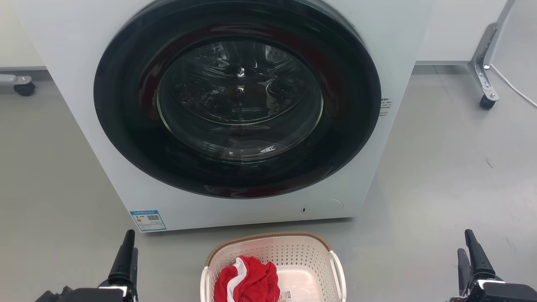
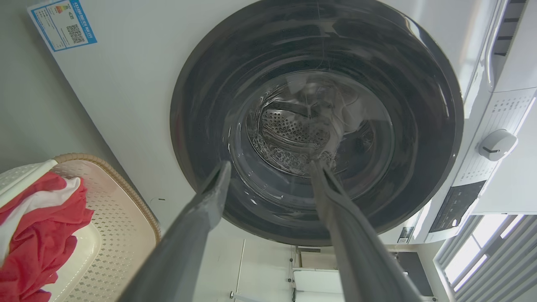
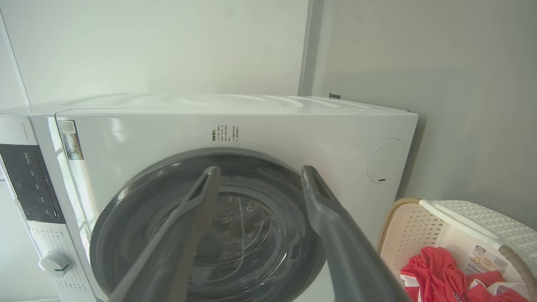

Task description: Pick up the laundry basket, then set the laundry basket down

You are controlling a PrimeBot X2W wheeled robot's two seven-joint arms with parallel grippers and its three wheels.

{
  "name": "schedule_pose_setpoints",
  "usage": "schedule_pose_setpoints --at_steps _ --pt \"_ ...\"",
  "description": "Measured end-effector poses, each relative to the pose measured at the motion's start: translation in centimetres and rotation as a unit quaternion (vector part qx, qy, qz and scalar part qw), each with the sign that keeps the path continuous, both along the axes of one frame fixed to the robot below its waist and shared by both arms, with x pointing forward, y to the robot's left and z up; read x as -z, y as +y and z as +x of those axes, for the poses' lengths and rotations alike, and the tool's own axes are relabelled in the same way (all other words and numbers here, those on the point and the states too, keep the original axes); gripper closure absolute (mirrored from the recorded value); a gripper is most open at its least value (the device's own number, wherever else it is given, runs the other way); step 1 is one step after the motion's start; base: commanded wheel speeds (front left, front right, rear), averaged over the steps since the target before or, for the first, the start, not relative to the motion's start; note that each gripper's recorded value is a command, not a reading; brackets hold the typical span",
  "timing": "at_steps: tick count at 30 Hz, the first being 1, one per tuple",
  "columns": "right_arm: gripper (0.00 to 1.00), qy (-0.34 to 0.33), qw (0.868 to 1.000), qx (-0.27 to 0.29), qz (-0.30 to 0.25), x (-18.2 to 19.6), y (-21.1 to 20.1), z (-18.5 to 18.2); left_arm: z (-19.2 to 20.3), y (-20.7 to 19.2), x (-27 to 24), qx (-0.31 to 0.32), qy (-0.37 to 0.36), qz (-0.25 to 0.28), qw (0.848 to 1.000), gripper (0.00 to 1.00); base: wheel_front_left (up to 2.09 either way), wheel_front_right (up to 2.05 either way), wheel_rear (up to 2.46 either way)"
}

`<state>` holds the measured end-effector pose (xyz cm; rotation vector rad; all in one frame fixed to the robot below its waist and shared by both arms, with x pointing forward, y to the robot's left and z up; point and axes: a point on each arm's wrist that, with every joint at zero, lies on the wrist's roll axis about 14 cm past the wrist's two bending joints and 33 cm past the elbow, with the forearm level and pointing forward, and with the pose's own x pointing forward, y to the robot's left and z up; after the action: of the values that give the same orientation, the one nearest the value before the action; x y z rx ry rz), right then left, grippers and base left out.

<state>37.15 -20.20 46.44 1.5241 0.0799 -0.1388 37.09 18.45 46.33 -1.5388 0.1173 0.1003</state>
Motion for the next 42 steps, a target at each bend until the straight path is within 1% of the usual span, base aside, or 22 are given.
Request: schedule_pose_setpoints --at_steps 5,10,14,19,26,31,39,42 --pt "0.00 -0.005 0.999 -0.004 -0.037 -0.5 0.0 0.3 0.4 -0.2 -0.7 0.004 -0.010 0.026 1.000 0.00 0.00 0.00 0.00" --pt "0.00 -0.008 0.996 -0.016 -0.086 -1.0 0.2 0.5 0.8 -0.3 -1.4 0.016 -0.020 0.077 0.997 0.00 0.00 0.00 0.00" --pt "0.00 -0.005 0.991 -0.027 -0.131 -1.1 0.4 0.6 0.9 -0.6 -1.6 0.026 -0.019 0.118 0.993 0.00 0.00 0.00 0.00" --pt "0.00 -0.007 0.981 -0.044 -0.189 -1.6 0.8 0.9 1.2 -0.7 -2.3 0.033 -0.026 0.168 0.985 0.00 0.00 0.00 0.00" --pt "0.00 -0.008 0.962 -0.061 -0.266 -1.9 1.4 1.1 1.5 -1.3 -3.2 0.050 -0.038 0.250 0.966 0.00 0.00 0.00 0.00" --pt "0.00 -0.016 0.947 -0.069 -0.315 -2.5 1.6 1.3 1.6 -1.7 -4.0 0.060 -0.053 0.311 0.947 0.00 0.00 0.00 0.00" --pt "0.00 -0.028 0.924 -0.071 -0.376 -3.3 1.9 1.4 1.7 -2.4 -5.3 0.066 -0.078 0.384 0.918 0.00 0.00 0.00 0.00" --pt "0.00 -0.035 0.913 -0.070 -0.401 -3.7 2.0 1.5 1.8 -2.5 -5.9 0.065 -0.088 0.410 0.906 0.00 0.00 0.00 0.00"
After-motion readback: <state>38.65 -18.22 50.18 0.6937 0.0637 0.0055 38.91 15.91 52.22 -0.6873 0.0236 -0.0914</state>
